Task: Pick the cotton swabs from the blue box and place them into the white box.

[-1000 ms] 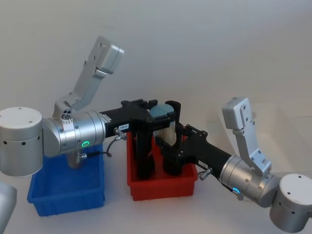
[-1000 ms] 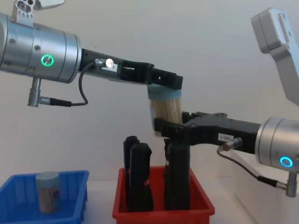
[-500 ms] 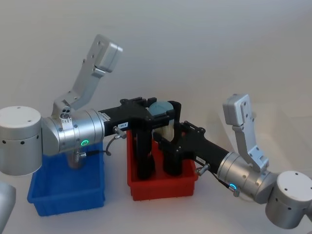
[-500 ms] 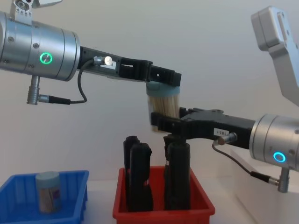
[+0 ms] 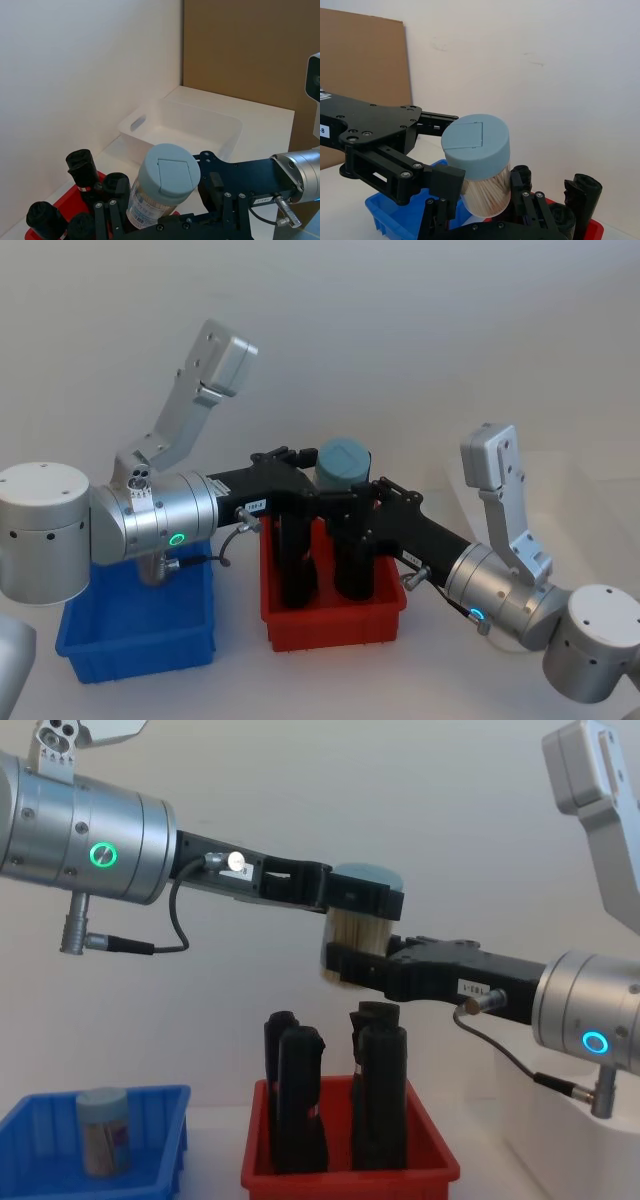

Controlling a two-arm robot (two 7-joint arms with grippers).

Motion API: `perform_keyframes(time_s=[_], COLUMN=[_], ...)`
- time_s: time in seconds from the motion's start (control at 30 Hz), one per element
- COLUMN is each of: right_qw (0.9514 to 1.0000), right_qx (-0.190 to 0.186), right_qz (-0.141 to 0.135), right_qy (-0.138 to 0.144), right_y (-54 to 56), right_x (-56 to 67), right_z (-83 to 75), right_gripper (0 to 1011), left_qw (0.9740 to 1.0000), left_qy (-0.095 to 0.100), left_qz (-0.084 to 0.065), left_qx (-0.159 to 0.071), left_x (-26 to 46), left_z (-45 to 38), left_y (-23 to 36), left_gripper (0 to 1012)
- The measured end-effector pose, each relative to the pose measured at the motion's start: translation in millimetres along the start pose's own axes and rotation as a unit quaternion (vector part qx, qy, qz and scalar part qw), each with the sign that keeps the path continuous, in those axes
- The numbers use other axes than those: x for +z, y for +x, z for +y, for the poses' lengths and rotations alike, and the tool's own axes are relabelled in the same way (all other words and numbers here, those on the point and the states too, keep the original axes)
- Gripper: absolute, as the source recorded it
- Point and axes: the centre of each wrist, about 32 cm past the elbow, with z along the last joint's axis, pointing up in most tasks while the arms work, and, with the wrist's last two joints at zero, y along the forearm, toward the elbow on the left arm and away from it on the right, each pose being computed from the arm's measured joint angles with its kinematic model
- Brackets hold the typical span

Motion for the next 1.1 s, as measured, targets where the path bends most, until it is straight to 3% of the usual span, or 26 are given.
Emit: perform_keyframes(time_s=[0.53,1.1], right_qw=[0.9999,0.9960], right_qx=[-0.010,-0.089], right_qz=[0.000,0.006], right_qy=[-0.002,-0.012], right_y=[-0.4,8.2], right_x=[-1.2,-9.4], right_z=[-3.2,-32.0], right_gripper=[633,633], left_qw=[1.0000,1.0000], left_qy=[-0.003,-0.004], left_qz=[-0.002,-0.003], left_qx=[0.001,0.002], left_x=[0.7,1.2], left_z=[0.5,0.8], left_y=[0.4,0.4], left_gripper=[1004,1004])
